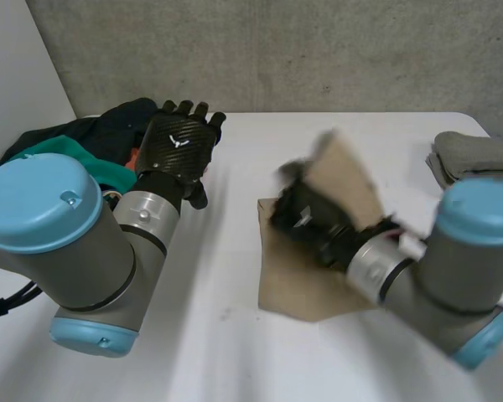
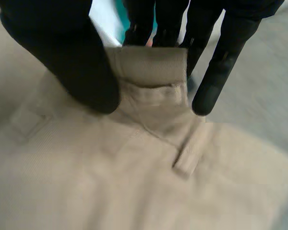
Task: Fold the laundry.
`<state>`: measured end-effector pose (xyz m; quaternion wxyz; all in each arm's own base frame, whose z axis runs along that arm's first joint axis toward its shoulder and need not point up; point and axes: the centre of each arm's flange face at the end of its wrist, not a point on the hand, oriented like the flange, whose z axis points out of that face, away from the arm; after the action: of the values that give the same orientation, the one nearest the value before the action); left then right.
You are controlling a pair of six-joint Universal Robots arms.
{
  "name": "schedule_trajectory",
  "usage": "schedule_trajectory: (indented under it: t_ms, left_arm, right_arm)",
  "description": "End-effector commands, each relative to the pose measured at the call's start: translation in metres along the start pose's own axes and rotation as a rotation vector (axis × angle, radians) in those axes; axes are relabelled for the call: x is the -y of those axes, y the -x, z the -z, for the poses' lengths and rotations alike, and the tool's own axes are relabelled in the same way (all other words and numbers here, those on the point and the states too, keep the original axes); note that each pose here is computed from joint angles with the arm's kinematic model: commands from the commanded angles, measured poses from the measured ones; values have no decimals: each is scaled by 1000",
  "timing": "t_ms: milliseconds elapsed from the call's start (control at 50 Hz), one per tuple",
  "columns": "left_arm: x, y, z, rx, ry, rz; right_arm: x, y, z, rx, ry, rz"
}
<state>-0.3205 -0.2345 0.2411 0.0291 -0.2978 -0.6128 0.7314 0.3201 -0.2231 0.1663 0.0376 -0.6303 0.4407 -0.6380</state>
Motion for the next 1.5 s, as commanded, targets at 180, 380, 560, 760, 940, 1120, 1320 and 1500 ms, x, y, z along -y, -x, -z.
schedule_trajectory:
  t_ms: [180, 380, 560, 760, 940, 1120, 1320, 1500]
  left_arm:
    - [32, -12, -18, -9, -112, 75]
    - [18, -100, -24, -212, -49, 113]
    - [-32, -132, -14, -205, 190, 46]
    - [-57, -128, 5, -205, 357, -24]
    - [-46, -124, 4, -242, 345, -15]
    - [26, -78, -14, -311, 121, 89]
    - [65, -64, -15, -641, -45, 216]
    - [67, -59, -14, -695, -21, 269]
  right_arm:
    - [-7, -84, 32, -225, 1, -646]
    - [-56, -109, 42, -284, 176, -936]
    - [-92, -75, 26, -134, 391, -882]
    - [-122, -57, 20, -112, 492, -867]
    - [-99, -77, 30, -215, 411, -721]
    - [-54, -62, 61, -312, 263, -593]
    - [-39, 17, 75, -225, 232, -570]
    - [-57, 46, 65, -174, 255, -515]
